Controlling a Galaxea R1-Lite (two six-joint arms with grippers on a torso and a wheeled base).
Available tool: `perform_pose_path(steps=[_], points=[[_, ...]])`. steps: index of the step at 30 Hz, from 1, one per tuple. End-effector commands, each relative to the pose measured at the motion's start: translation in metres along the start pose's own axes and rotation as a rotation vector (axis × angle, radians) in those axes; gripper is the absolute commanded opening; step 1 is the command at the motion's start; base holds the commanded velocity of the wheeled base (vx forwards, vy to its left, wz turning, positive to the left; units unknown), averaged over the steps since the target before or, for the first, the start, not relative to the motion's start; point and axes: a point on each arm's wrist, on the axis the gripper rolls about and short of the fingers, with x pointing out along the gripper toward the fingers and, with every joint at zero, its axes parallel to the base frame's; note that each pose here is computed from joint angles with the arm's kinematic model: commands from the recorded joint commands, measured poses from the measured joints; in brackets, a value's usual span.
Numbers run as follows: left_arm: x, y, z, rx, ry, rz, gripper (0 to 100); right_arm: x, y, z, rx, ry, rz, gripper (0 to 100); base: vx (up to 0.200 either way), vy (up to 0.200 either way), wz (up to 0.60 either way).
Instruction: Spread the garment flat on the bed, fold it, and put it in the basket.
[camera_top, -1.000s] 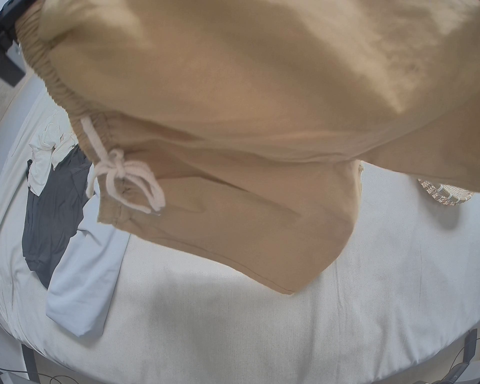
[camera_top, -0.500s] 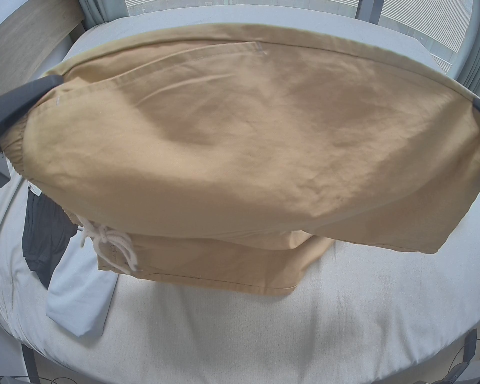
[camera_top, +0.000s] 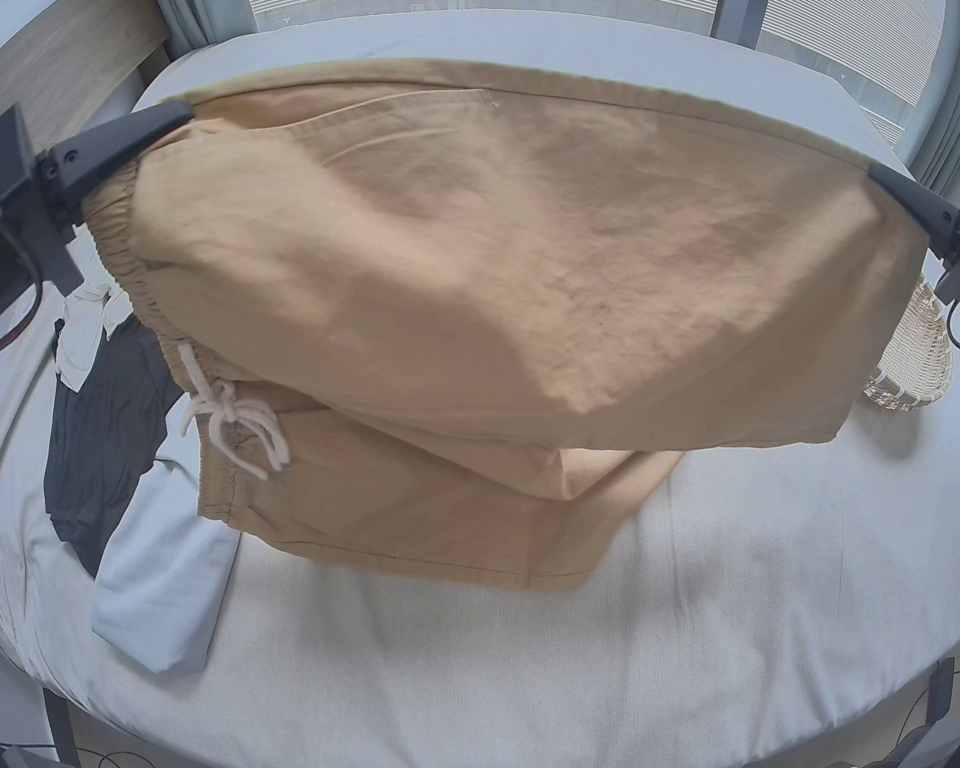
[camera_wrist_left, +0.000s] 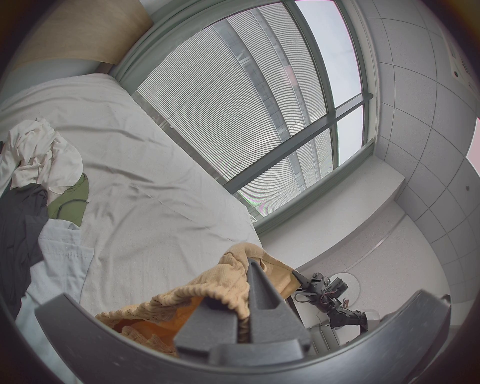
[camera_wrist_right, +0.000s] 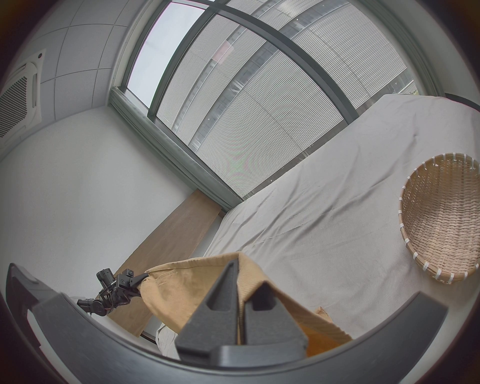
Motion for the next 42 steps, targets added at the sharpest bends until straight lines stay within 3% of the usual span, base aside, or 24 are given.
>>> perform_pose_path(steps=[1,16,31,32,37,42], points=[[0.030,0.023,-0.003,-0.024,0.021,0.040,0,0.023,-0.017,-0.004,0.018,0.031,-0.023,0,0.000,0.000,0.00],[0.073,0.067,0.012,0.004,-0.048,0.097,0,0.065,-0.064,0.001,0.006,0.005,-0.086,0,0.000,0.000,0.00],[0.134,0.110,0.025,0.001,-0.111,0.084,0,0.119,-0.102,-0.006,0.014,0.015,-0.095,0,0.000,0.000,0.00],[0.140,0.118,0.029,-0.001,-0.122,0.090,100,0.123,-0.107,-0.008,0.013,0.011,-0.104,100,0.000,0.000,0.00],[0.154,0.148,0.036,-0.045,-0.109,0.160,100,0.133,-0.118,-0.010,0.006,-0.039,-0.167,100,0.000,0.000,0.00],[0.142,0.176,0.044,-0.106,-0.055,0.309,100,0.110,-0.102,-0.012,0.007,-0.032,-0.171,100,0.000,0.000,0.00]])
